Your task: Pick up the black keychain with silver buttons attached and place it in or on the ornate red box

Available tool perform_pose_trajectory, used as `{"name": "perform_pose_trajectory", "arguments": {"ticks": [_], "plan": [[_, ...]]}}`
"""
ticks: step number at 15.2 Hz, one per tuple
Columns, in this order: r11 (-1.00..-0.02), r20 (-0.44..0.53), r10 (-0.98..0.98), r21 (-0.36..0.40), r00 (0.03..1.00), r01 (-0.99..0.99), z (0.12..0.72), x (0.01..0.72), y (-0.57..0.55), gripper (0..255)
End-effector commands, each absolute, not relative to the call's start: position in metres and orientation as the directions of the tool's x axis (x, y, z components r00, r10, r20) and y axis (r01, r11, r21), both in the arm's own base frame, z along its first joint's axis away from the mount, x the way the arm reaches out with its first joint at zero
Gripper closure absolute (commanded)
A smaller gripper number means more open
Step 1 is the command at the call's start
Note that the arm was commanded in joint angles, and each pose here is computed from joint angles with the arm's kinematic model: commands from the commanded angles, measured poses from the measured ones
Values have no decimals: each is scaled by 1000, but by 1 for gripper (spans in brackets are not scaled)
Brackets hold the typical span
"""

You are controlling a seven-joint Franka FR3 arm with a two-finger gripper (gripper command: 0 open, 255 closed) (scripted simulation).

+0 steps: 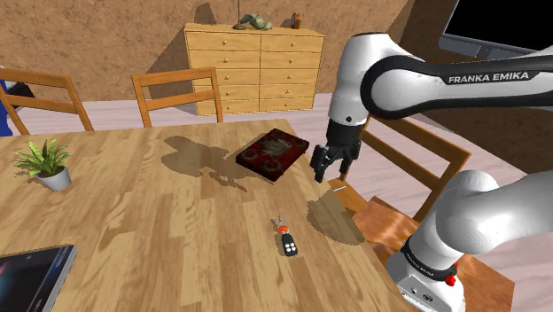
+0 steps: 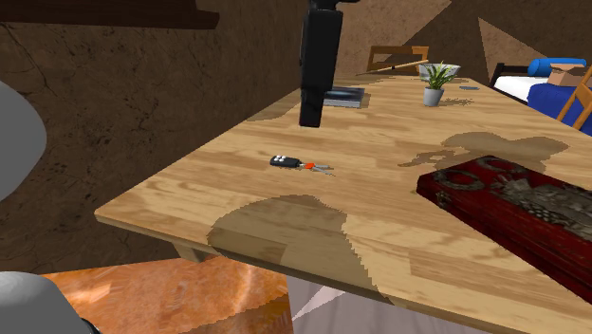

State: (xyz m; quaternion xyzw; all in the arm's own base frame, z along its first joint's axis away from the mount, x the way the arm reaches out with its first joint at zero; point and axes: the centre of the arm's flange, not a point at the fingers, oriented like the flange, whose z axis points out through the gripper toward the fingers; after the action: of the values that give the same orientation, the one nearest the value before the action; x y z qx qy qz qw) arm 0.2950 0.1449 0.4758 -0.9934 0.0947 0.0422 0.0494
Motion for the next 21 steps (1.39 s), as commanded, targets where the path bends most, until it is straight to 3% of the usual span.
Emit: {"name": "perform_pose_trajectory", "arguments": {"ticks": [1, 12, 21], "plan": [[-975, -89, -201, -84, 976, -208, 461, 295, 169, 0], [-959, -66, -277, -42, 958, -280, 380, 301, 295, 0], [-959, -66, -278, -42, 958, -281, 340, 299, 298, 0]]}}
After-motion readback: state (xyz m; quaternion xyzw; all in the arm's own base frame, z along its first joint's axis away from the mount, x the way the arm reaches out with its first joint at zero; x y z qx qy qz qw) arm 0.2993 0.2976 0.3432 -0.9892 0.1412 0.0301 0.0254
